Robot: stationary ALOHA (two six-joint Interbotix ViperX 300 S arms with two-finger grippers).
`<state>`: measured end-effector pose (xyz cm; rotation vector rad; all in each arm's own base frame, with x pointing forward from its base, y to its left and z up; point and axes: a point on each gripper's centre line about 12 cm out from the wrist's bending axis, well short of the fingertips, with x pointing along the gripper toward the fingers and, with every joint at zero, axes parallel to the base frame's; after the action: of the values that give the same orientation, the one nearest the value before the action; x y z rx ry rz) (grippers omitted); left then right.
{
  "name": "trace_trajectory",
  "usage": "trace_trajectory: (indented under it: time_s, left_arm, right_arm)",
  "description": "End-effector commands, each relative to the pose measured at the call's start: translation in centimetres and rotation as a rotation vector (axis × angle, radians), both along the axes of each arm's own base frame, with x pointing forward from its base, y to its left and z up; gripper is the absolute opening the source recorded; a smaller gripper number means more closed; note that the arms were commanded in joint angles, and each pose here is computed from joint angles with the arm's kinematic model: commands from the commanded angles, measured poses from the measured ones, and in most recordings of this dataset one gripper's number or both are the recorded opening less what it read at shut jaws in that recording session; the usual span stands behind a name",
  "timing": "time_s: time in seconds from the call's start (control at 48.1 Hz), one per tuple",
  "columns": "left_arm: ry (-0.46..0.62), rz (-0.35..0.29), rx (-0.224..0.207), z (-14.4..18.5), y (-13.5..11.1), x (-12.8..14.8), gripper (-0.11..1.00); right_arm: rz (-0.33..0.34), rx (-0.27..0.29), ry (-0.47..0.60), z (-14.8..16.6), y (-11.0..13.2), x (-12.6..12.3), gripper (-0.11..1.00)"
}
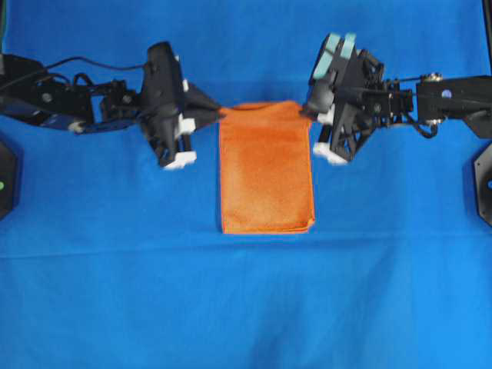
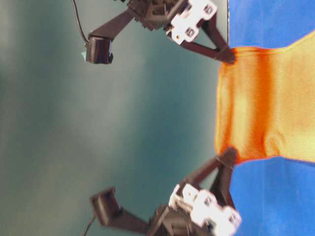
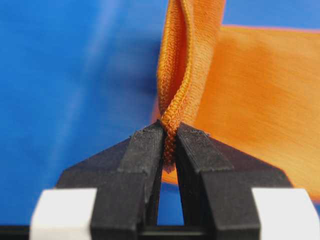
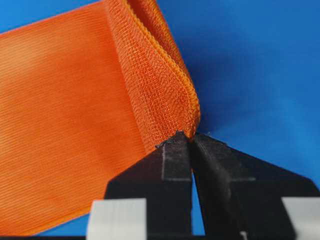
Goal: Fold the orange towel.
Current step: 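Fold the top half down onto the bottom half with both grippers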
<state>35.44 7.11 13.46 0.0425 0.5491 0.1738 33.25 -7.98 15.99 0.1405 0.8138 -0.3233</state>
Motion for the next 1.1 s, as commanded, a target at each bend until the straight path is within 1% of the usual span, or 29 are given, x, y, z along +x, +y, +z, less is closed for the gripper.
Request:
trace_trajectory:
  time_s: [0.0,0.187,0.333,0.437,0.561,0.748,0.894,1.019,1.081]
  left_arm:
    - [-0.030,-0.061,0.000,1.0,-2.4,-0.1,0.06]
    - [-0.007,-0.172,-0.035,0.2,-6.9,-0.3,0.06]
    - [0.022,-0.217,-0.069,-1.0,-9.3,-0.1,0.06]
    - [0.046,-0.226,-0.090,-2.1,-10.1,0.1,0.06]
    - [0.071,-0.238,-0.109,-3.1,-11.1,0.5,0.06]
    - [0.077,-0.253,-0.111,-3.5,-11.8,1.0,0.05]
    - [0.083,-0.253,-0.110,-3.8,-11.8,1.3,0.06]
    - [0.077,-0.252,-0.111,-3.8,-11.9,1.7,0.10]
    - [0.073,-0.252,-0.111,-3.8,-11.9,1.9,0.18]
  right_arm:
    - [0.023,0.021,-0.018,0.7,1.9,0.2,0.04]
    - [0.094,0.077,-0.007,0.1,6.4,0.2,0.04]
    - [0.118,0.110,0.015,-0.8,8.4,-0.1,0.04]
    - [0.109,0.139,0.046,-2.0,9.2,-0.4,0.04]
    - [0.106,0.167,0.066,-3.2,10.1,-0.2,0.04]
    - [0.134,0.188,0.066,-3.8,11.3,0.0,0.04]
    - [0.140,0.191,0.066,-3.8,11.6,0.0,0.04]
    - [0.141,0.191,0.063,-3.7,11.6,0.1,0.04]
    - [0.140,0.192,0.063,-3.7,11.6,0.1,0.05]
